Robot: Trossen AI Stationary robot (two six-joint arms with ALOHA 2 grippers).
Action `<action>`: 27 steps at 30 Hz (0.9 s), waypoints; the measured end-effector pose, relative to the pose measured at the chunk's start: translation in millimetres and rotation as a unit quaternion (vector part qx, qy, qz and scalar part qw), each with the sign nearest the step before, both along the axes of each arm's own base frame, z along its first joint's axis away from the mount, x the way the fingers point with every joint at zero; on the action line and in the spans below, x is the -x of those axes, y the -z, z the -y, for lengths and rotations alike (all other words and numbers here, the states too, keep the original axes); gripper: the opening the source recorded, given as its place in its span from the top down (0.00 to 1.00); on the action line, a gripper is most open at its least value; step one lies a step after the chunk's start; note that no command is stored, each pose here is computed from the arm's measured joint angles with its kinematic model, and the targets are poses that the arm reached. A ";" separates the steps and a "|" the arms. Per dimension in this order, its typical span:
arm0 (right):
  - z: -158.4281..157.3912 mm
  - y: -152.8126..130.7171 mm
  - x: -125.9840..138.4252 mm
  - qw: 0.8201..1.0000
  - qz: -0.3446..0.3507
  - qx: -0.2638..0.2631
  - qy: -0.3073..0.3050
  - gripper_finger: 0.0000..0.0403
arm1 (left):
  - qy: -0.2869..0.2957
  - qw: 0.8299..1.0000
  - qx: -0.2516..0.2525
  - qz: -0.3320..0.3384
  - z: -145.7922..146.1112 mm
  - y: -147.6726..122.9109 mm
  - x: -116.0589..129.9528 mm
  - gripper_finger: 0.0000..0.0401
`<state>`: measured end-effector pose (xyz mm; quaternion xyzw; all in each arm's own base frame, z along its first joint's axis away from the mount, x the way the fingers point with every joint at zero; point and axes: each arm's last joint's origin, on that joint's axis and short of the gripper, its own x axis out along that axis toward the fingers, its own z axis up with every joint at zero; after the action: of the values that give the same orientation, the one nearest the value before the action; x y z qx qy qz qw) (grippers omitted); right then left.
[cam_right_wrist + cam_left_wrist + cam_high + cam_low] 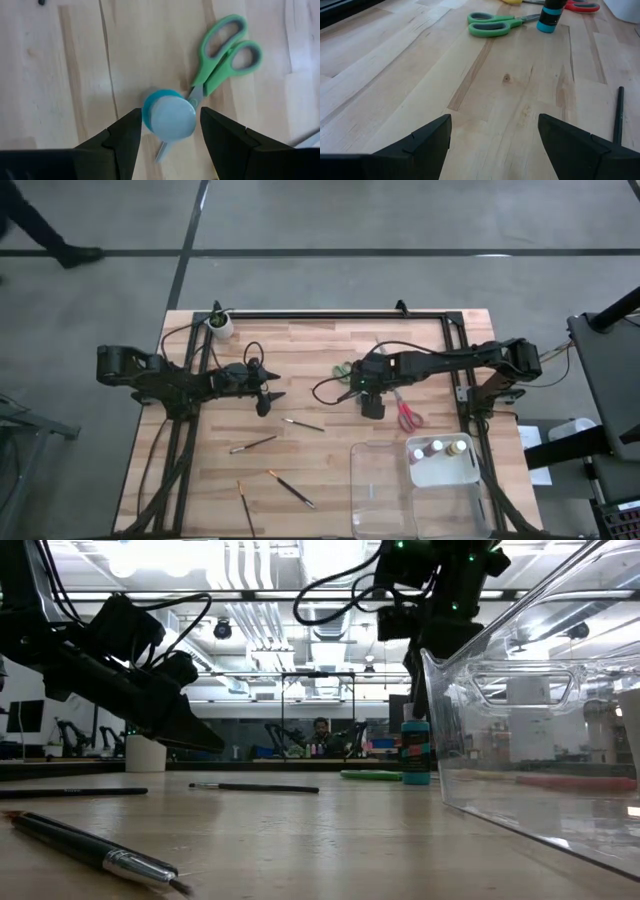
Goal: Pick & Place Paint Supplies
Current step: Put the blue paint bottle into the white bin
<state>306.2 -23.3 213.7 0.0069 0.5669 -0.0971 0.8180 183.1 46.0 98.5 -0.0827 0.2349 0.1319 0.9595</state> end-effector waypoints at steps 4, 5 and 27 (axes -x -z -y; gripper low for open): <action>-0.1 1.8 1.4 1.000 0.009 -0.001 0.004 0.50 | 0.000 1.000 0.000 0.000 0.0 0.0 0.0 0.24; -0.1 2.1 1.8 1.000 0.009 -0.001 0.004 0.50 | 0.000 1.000 0.000 0.000 0.0 0.0 0.0 0.24; 0.0 0.3 0.6 1.000 0.017 0.003 -0.005 0.51 | 0.000 1.000 0.000 0.000 0.0 0.0 0.0 0.24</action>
<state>305.7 -23.3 213.4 0.0034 0.5522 -0.0950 0.8283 183.1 46.0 98.6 -0.0827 0.2348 0.1319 0.9595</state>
